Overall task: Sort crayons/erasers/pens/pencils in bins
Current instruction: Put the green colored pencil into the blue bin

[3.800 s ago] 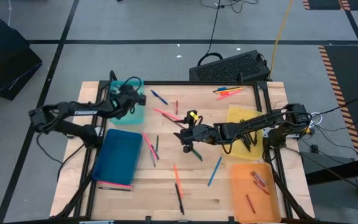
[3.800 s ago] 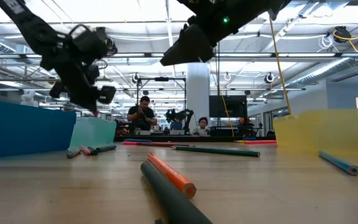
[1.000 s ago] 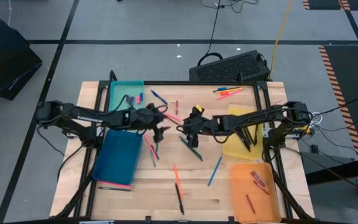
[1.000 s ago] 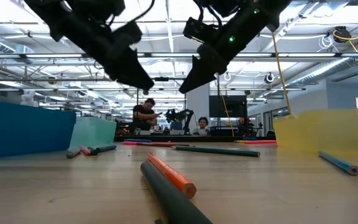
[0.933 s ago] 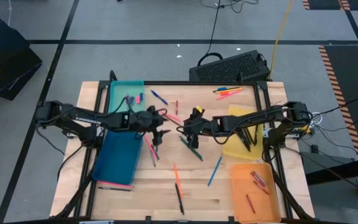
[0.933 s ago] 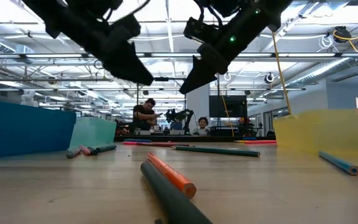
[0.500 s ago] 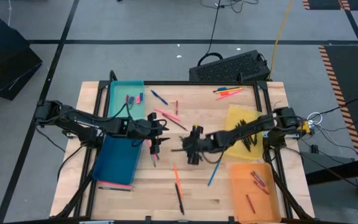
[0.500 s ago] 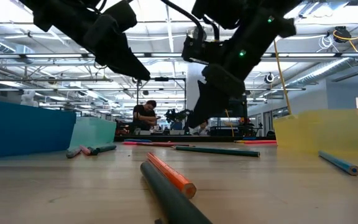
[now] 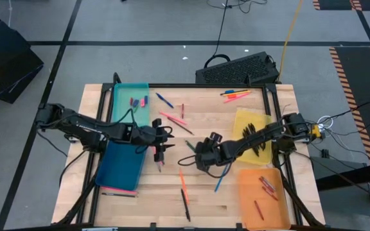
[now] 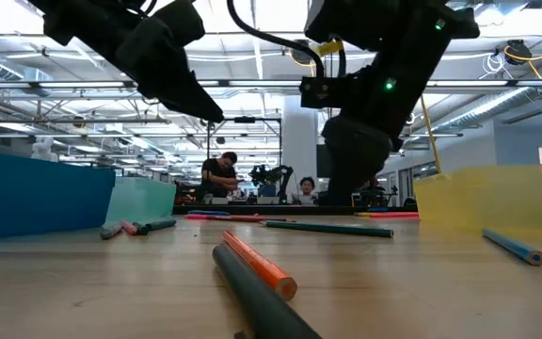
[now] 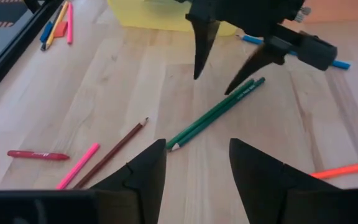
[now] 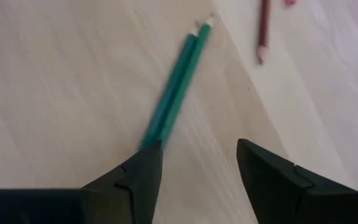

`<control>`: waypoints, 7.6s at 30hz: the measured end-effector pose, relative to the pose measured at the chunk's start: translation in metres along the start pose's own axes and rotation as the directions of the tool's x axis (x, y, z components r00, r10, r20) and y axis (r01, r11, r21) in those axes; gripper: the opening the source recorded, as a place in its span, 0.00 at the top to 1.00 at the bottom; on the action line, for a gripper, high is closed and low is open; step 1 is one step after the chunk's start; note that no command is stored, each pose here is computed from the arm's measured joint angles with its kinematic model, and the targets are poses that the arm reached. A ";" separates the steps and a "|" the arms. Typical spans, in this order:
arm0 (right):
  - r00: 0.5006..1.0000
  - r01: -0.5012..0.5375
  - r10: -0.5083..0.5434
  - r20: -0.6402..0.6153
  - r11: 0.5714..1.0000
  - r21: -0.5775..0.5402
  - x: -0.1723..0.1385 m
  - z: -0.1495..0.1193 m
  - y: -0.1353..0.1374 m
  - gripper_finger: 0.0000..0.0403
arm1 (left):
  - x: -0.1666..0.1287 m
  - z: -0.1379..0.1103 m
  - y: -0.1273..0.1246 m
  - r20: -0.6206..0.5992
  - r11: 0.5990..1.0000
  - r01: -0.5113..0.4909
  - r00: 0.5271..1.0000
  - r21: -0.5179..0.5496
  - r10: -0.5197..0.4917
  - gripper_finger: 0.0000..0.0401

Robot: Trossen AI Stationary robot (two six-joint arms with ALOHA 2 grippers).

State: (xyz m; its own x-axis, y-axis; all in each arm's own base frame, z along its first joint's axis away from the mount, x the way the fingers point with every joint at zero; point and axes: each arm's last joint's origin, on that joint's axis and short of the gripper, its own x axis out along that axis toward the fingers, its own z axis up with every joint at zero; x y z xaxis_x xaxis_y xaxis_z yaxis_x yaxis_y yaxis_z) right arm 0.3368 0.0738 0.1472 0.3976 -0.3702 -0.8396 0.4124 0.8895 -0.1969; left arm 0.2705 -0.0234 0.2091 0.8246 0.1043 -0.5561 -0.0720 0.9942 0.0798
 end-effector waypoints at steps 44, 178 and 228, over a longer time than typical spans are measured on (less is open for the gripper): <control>0.992 -0.129 0.129 0.010 0.988 0.089 0.021 -0.022 -0.005 0.51 | 0.000 0.000 -0.002 -0.002 1.000 0.005 1.000 -0.011 -0.005 0.56; 0.851 -0.347 0.407 0.332 0.910 -0.226 0.098 -0.031 -0.094 0.76 | 0.078 -0.006 0.025 -0.131 1.000 -0.009 0.991 0.027 0.013 0.57; 0.851 -0.174 0.355 0.388 0.886 -0.430 0.013 0.038 -0.054 0.96 | 0.050 -0.022 0.026 0.024 0.998 0.053 0.998 -0.033 -0.052 0.43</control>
State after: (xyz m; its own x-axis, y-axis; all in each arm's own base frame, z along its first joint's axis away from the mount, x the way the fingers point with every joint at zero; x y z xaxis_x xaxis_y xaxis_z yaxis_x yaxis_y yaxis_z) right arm 0.3508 0.0105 0.1658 0.8025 -0.1029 -0.5877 -0.0566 0.9675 -0.2466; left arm 0.2972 0.0082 0.1653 0.8404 0.0520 -0.5395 -0.0472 0.9986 0.0227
